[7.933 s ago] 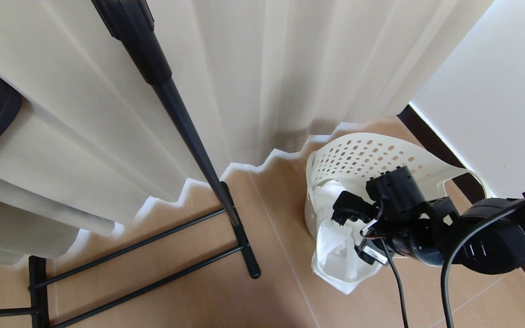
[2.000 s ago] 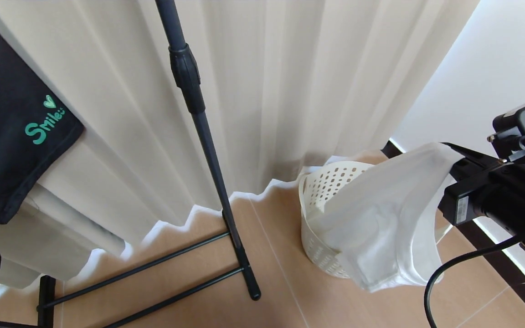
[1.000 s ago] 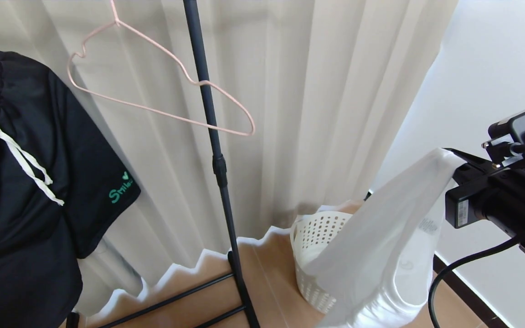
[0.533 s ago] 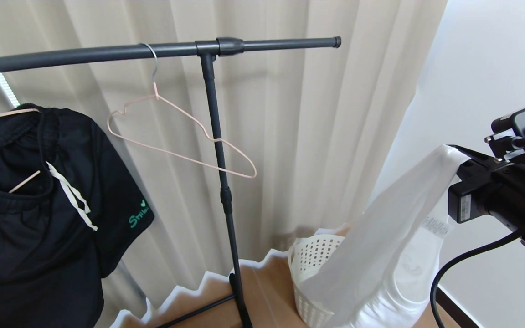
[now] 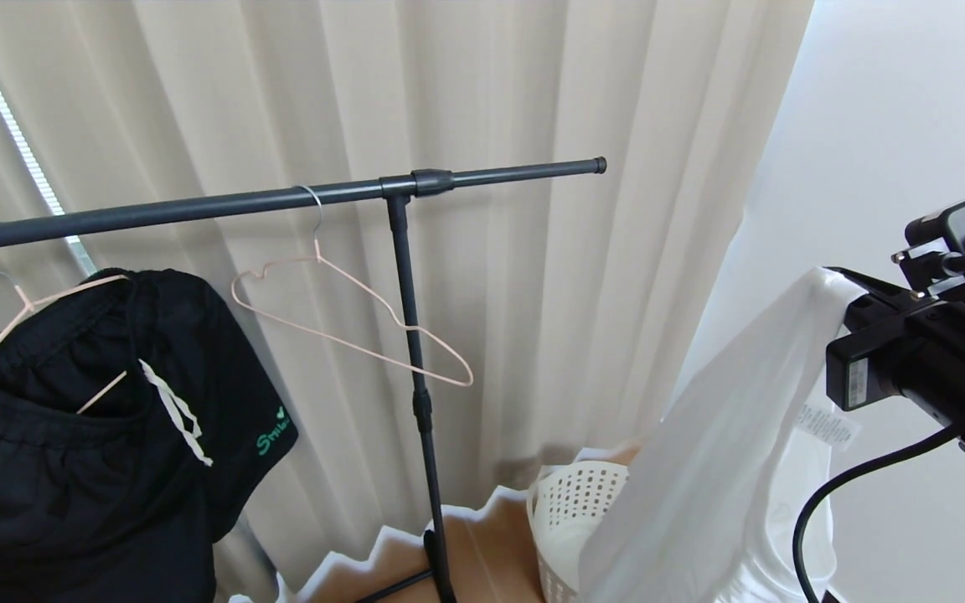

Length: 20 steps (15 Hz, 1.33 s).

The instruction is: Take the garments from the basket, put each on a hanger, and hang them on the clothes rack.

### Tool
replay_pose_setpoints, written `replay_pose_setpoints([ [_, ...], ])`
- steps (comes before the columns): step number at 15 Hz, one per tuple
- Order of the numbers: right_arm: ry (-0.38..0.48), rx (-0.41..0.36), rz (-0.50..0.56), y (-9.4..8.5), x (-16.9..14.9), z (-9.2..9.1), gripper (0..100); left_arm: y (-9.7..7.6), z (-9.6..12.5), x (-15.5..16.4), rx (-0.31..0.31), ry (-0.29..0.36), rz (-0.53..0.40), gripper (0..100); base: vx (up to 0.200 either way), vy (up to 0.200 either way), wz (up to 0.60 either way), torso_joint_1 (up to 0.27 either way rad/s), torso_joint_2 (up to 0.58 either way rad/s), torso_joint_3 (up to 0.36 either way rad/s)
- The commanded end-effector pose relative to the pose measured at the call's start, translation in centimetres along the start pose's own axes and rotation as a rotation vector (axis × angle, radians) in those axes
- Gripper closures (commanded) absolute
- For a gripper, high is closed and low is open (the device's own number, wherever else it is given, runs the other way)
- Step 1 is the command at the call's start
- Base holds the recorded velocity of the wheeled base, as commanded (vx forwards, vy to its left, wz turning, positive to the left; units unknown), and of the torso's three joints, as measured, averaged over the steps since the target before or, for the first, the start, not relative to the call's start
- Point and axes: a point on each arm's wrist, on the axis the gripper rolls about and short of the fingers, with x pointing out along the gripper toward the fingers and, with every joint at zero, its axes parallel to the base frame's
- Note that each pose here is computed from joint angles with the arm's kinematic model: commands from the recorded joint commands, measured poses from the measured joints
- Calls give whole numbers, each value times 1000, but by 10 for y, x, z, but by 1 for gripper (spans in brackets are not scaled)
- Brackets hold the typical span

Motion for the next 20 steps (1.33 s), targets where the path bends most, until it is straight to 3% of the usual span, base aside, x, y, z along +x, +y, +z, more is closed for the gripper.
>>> replay_pose_setpoints([
  [1, 2, -2, 2, 1, 0, -1, 100, 0, 0, 0, 0, 1, 0, 0, 0, 0, 0, 232, -544, -305],
  [12, 0, -8, 22, 1, 0, -2, 100, 0, 0, 0, 1, 1, 0, 0, 0, 0, 0, 174, -388, -215],
  [17, -15, -11, 66, 2, -2, -5, 100, 0, 0, 0, 1, 1, 0, 0, 0, 0, 0, 19, -37, -19],
  [20, -16, -10, 64, 1, -2, -5, 100, 0, 0, 0, 1, 1, 0, 0, 0, 0, 600, 6, 2, 2],
])
